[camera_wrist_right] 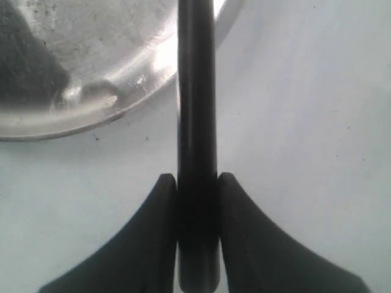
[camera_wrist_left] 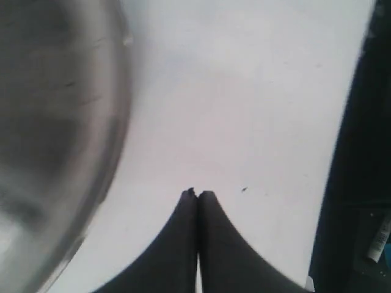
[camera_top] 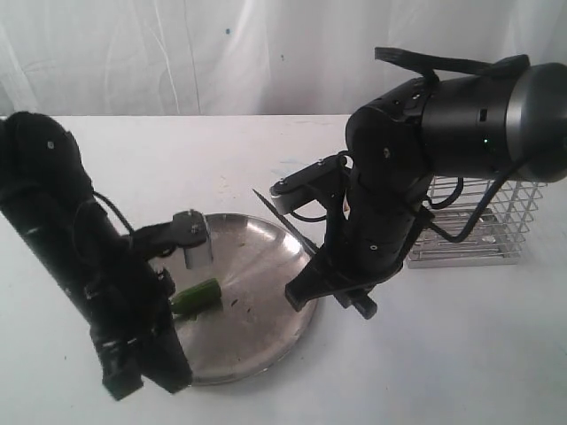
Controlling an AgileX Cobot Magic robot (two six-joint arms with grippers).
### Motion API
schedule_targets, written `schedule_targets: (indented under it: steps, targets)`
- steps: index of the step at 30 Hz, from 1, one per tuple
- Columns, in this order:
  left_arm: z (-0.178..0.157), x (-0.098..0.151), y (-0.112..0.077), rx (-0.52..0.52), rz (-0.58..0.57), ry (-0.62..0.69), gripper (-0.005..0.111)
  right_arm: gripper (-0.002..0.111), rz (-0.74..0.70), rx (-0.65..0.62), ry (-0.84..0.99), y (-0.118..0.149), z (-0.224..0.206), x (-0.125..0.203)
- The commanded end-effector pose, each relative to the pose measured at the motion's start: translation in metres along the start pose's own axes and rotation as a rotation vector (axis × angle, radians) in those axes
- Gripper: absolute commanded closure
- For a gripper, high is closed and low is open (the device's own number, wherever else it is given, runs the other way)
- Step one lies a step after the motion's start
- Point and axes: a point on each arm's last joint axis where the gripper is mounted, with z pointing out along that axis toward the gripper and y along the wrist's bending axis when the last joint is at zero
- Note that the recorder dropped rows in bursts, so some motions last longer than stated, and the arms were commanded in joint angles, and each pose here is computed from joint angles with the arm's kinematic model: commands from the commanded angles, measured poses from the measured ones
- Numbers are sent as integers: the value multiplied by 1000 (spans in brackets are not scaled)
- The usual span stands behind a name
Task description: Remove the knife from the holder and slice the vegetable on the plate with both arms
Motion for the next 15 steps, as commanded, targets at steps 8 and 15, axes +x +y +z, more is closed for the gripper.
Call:
schedule_targets:
  steps: [8, 15]
  targets:
    - [36, 12, -14, -20, 238, -117, 106, 108, 6, 3, -30, -2, -5, -2]
    - [47, 16, -5, -17, 217, -81, 106, 108, 6, 2, -40, -2, -5, -3]
